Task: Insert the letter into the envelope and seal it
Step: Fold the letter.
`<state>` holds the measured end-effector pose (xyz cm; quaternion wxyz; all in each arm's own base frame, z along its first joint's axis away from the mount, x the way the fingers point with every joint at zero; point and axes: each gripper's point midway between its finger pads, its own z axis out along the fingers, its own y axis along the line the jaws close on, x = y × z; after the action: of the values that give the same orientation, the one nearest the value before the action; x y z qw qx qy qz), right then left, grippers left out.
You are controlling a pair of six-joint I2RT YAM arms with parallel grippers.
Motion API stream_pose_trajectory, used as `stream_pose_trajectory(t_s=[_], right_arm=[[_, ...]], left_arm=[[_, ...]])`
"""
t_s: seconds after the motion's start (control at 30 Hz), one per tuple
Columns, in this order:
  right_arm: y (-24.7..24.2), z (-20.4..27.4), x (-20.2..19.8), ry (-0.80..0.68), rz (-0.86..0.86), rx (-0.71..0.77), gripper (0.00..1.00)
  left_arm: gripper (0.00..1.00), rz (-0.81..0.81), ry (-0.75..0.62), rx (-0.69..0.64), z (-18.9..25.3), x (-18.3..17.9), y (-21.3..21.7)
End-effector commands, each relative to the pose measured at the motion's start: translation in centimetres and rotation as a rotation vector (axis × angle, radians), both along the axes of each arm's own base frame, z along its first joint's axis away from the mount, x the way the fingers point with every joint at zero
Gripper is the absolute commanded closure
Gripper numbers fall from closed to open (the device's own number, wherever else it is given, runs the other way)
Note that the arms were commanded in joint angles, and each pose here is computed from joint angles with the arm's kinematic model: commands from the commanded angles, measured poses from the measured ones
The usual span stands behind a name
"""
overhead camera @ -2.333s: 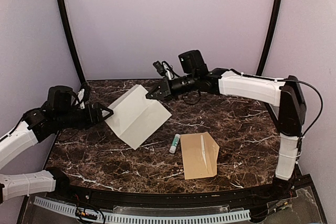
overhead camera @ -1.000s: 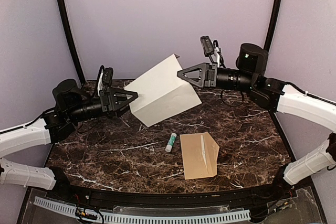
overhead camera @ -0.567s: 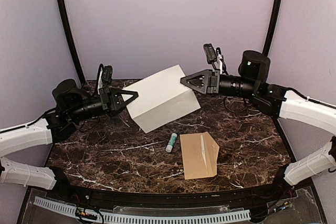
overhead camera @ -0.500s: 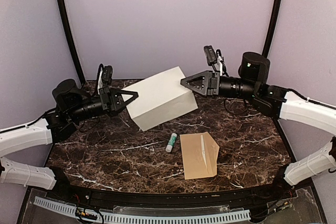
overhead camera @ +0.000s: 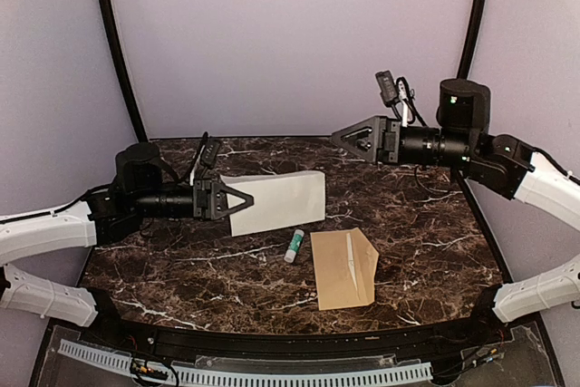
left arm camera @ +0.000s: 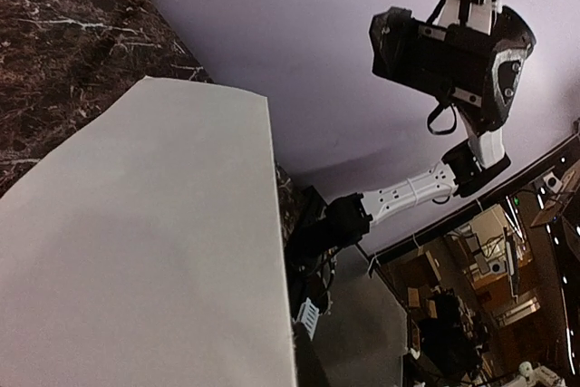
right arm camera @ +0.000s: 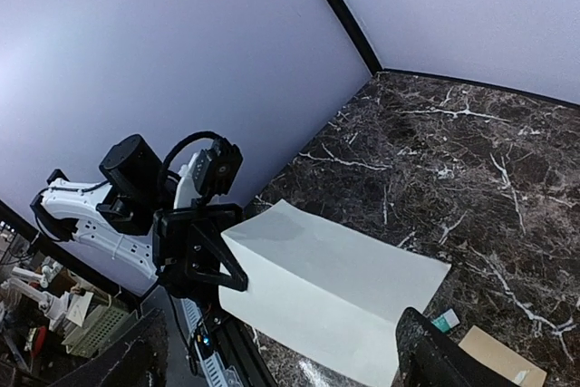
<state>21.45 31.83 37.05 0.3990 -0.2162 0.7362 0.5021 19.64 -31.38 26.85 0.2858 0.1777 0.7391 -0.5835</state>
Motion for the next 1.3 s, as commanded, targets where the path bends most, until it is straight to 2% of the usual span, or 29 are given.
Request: stream_pose_trajectory(t_s=[0.0, 0.2, 0.3, 0.43, 0.53, 0.73, 0.83, 1.0, 1.27], right_arm=[[1.1, -2.8, -1.8, -0.012, 0.144, -0.177, 0.16], [3.8, -5.3, -6.4, 0.022, 0.387, -0.266, 0.17], [4.4, -7.0, -8.3, 0.058, 0.462, -0.3, 0.26], [4.6, -8.4, -10.0, 0.095, 0.517, -0.305, 0.4], [4.7, -8.4, -11.0, 0.11, 0.549, -0.278, 0.47], [4.8, -9.0, -11.8, 0.127, 0.557, -0.283, 0.48], [4.9, -9.2, -12.2, 0.133, 0.564, -0.285, 0.52], [4.9, -9.3, -12.4, 0.136, 0.565, -0.292, 0.64], [4.8, -9.0, -12.6, 0.136, 0.571, -0.281, 0.95]], left_arm=[[1.0, -0.225, -0.066, 0.048, 0.4, -4.0, -2.4], [1.0, -0.397, -0.056, 0.128, -0.7, -7.2, -5.4], [1.0, -0.446, -0.059, 0.123, -0.4, -8.3, -6.2], [1.0, -0.475, -0.066, 0.103, 0.2, -8.9, -6.8], [1.0, -0.478, -0.069, 0.095, 0.5, -8.9, -6.9], [1.0, -0.485, -0.078, 0.078, 1.2, -9.1, -7.0], [1.0, -0.485, -0.078, 0.078, 1.2, -9.2, -7.0], [1.0, -0.493, -0.074, 0.091, 1.0, -9.3, -7.0], [1.0, -0.477, -0.093, 0.099, 1.1, -9.1, -7.1]])
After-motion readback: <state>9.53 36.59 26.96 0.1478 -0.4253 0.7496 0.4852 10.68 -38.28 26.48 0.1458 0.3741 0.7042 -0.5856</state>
